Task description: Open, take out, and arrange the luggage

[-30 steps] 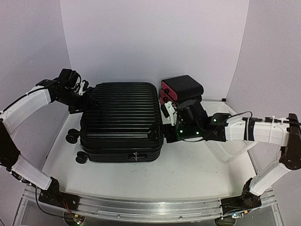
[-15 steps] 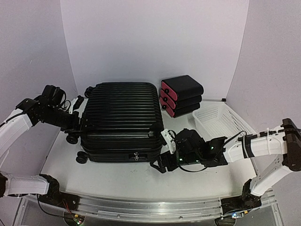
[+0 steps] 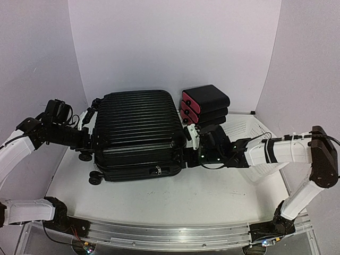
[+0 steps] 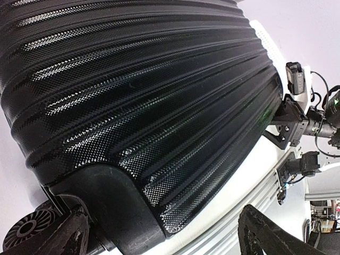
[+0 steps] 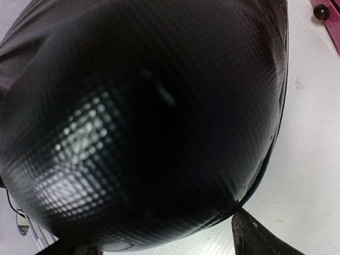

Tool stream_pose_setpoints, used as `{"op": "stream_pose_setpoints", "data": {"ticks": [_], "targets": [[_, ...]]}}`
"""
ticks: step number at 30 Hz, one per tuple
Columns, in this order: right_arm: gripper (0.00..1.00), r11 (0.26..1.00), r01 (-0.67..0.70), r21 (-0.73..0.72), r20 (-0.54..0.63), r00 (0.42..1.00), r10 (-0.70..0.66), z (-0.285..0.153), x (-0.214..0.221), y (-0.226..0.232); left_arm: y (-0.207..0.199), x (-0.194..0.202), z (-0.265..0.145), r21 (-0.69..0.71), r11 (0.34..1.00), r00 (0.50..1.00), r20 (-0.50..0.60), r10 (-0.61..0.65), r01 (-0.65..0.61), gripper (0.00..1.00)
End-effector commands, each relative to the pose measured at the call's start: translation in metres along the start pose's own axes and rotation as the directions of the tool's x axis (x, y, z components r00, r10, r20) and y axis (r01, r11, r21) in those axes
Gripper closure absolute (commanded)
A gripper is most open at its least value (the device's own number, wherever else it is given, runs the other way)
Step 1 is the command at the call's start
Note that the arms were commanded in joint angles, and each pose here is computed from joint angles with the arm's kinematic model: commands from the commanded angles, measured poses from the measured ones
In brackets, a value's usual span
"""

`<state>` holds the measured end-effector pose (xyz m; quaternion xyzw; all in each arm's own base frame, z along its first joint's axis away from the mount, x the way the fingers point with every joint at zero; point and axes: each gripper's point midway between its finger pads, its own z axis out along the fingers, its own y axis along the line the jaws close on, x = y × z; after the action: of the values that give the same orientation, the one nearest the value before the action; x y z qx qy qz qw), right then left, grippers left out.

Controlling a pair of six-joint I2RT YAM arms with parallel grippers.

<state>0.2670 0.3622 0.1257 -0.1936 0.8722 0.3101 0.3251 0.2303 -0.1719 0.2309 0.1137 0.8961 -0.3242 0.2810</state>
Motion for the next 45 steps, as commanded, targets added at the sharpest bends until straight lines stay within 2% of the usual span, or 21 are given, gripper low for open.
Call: {"op": "stream_pose_setpoints", "data": {"ticks": [1, 3, 8, 13, 15, 20, 27, 33, 40, 43, 45], "targets": [[0.18, 0.970, 0.110, -0.215, 0.096, 0.991, -0.091, -0.013, -0.005, 0.047, -0.010, 0.044, 0.004, 0.054, 0.992, 0.978, -0.181, -0.103, 0.115, 0.03], [0.19, 0.960, 0.134, -0.247, 0.129, 0.986, -0.105, -0.011, 0.006, 0.056, -0.012, 0.041, 0.004, 0.058, 0.992, 0.978, -0.181, -0.103, 0.115, 0.04], [0.32, 0.933, 0.251, -0.258, 0.294, 0.940, -0.172, 0.000, 0.017, 0.086, -0.012, 0.032, 0.001, 0.045, 0.993, 0.982, -0.157, -0.103, 0.112, 0.06], [0.35, 0.958, 0.277, -0.081, 0.406, 0.887, -0.222, 0.014, 0.019, 0.077, -0.012, 0.031, 0.000, 0.036, 0.991, 0.982, -0.147, -0.121, 0.128, 0.06], [0.40, 0.967, 0.251, -0.033, 0.450, 0.868, -0.210, 0.016, 0.016, 0.067, -0.011, 0.030, 0.000, 0.030, 0.991, 0.983, -0.139, -0.122, 0.127, 0.06], [0.54, 0.973, 0.229, -0.009, 0.478, 0.856, -0.197, 0.026, 0.012, 0.067, -0.012, 0.029, -0.004, 0.029, 0.992, 0.985, -0.124, -0.121, 0.126, 0.06], [0.58, 0.974, 0.227, 0.008, 0.513, 0.835, -0.199, 0.036, 0.012, 0.077, -0.011, 0.027, -0.006, 0.016, 0.992, 0.987, -0.106, -0.123, 0.125, 0.07], [0.64, 0.975, 0.182, 0.127, 0.565, 0.795, -0.222, 0.038, 0.007, 0.075, -0.011, 0.023, -0.013, 0.001, 0.992, 0.990, -0.069, -0.124, 0.124, 0.09], [0.85, 0.964, 0.158, 0.212, 0.594, 0.763, -0.256, 0.037, -0.003, 0.075, -0.009, 0.023, -0.015, -0.008, 0.991, 0.989, -0.060, -0.135, 0.134, 0.10], [0.99, 0.958, 0.137, 0.253, 0.597, 0.757, -0.265, 0.036, -0.003, 0.068, -0.008, 0.021, -0.018, -0.021, 0.990, 0.990, -0.039, -0.138, 0.137, 0.11], [1.00, 0.953, 0.142, 0.268, 0.593, 0.755, -0.279, 0.035, -0.002, 0.066, -0.005, 0.017, -0.023, -0.050, 0.990, 0.991, -0.016, -0.134, 0.133, 0.10]]}}
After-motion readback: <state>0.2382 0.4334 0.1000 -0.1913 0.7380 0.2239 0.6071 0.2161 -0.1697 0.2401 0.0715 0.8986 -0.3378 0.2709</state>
